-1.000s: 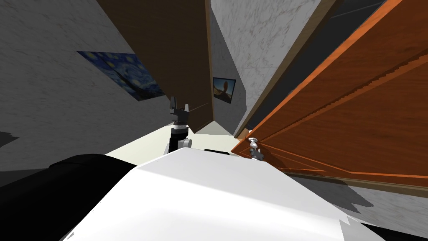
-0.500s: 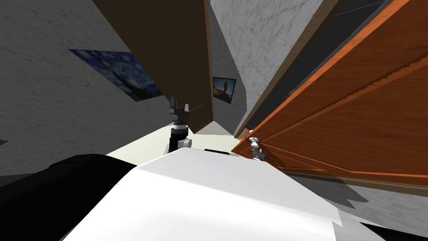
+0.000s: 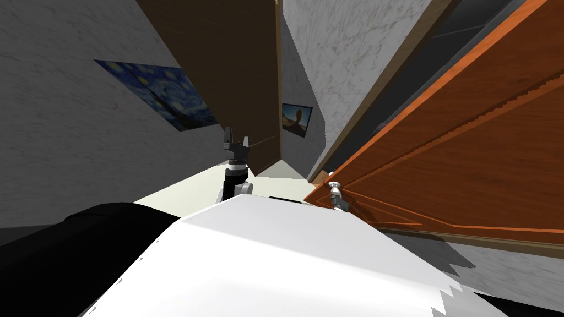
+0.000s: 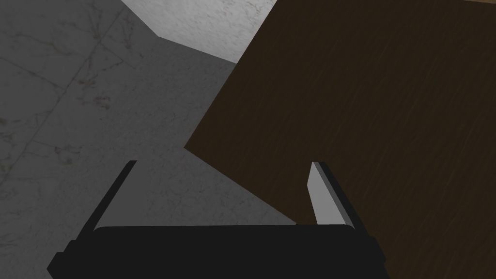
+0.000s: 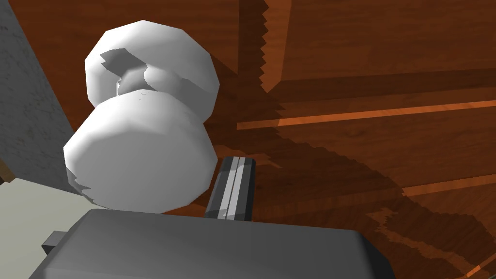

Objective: Pull the door open

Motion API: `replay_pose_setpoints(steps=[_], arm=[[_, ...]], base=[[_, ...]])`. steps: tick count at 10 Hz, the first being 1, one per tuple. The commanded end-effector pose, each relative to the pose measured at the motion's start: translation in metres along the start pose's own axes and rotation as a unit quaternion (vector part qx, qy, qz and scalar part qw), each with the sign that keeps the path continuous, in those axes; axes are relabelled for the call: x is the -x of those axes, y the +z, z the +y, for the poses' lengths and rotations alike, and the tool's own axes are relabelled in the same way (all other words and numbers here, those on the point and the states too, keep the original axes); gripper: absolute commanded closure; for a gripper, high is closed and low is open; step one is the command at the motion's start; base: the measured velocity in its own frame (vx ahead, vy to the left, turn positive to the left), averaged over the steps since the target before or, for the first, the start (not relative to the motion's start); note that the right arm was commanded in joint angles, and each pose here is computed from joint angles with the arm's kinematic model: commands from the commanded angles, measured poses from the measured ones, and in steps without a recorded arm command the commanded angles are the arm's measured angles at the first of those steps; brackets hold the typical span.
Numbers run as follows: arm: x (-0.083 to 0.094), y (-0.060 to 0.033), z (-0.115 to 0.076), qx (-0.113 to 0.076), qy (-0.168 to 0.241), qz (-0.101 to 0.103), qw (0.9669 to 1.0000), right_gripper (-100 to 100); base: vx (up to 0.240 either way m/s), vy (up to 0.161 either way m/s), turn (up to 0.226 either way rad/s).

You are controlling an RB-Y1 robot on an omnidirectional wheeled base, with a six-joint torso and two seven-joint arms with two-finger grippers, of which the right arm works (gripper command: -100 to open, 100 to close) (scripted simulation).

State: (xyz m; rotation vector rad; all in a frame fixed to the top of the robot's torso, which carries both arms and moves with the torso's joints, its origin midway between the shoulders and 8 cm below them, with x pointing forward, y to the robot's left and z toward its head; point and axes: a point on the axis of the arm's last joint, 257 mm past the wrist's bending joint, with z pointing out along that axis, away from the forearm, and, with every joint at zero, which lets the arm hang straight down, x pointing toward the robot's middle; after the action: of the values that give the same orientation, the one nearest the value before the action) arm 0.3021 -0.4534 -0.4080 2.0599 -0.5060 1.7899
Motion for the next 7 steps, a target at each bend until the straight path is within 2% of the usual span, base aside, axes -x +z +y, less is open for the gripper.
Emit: replay_pose_setpoints(steps=[1, 2, 5, 7], arm=[[-0.003, 0.0012, -0.005, -0.003, 0.002, 0.004, 1.0000, 100], [-0.002, -0.0018, -0.009, -0.009, 0.001, 0.009, 0.9999, -100], [-0.005, -0.0050, -0.024, -0.023, 0.004, 0.024, 0.9995, -100], [-0.007, -0.0066, -0.030, -0.030, 0.005, 0.030, 0.9991, -100]], base=[[0.000, 0.000, 0.000], [-0.097, -0.025, 0.120], [-0.206, -0.065, 0.118], [-0.132, 0.005, 0.069]])
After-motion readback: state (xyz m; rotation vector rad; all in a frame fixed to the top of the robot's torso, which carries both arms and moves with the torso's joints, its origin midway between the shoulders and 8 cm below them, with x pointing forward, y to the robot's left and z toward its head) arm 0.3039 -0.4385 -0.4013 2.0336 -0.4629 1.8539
